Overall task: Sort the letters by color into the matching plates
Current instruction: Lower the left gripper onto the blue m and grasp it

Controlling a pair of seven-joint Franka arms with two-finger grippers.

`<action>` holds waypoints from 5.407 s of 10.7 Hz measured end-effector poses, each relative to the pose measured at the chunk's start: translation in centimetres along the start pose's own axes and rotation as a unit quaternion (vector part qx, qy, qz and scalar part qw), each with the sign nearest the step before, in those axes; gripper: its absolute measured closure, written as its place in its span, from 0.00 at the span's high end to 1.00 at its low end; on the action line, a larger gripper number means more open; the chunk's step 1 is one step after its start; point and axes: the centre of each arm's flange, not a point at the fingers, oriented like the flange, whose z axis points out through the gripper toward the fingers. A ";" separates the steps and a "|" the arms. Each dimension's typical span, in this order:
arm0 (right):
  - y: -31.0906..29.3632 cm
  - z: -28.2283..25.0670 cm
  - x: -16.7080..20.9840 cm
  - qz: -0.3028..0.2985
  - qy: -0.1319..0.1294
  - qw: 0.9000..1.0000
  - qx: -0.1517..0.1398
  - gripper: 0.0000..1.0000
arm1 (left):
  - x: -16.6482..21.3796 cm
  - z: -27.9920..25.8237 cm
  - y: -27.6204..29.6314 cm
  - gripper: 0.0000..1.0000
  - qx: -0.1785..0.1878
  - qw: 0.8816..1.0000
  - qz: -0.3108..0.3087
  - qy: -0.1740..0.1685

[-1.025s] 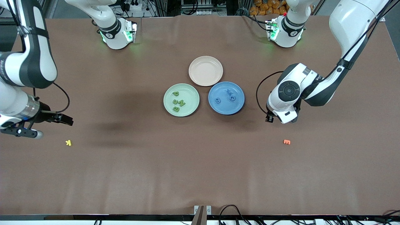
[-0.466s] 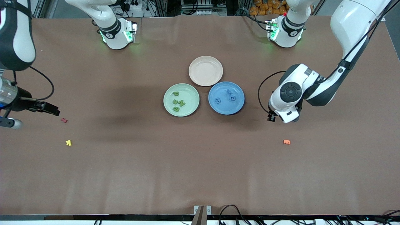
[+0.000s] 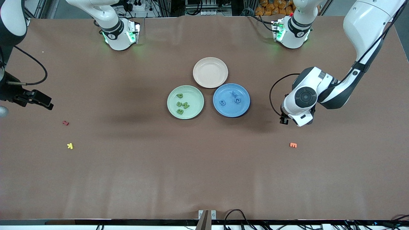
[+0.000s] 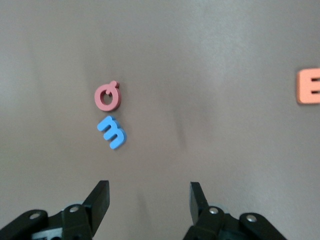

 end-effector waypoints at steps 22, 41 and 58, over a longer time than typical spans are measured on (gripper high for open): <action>1.7 -6.6 -3.0 0.007 -0.019 1.000 -0.021 1.00 | 4.4 4.8 -5.5 0.70 -0.091 0.978 -0.188 -0.024; 1.3 -6.9 -0.9 0.008 -0.007 1.000 -0.024 1.00 | 3.6 9.9 -9.1 0.65 -0.095 0.969 -0.229 0.000; -0.6 -5.9 0.3 -0.008 -0.012 1.000 -0.023 1.00 | -4.2 0.3 -2.9 0.28 -0.136 0.968 -0.206 0.054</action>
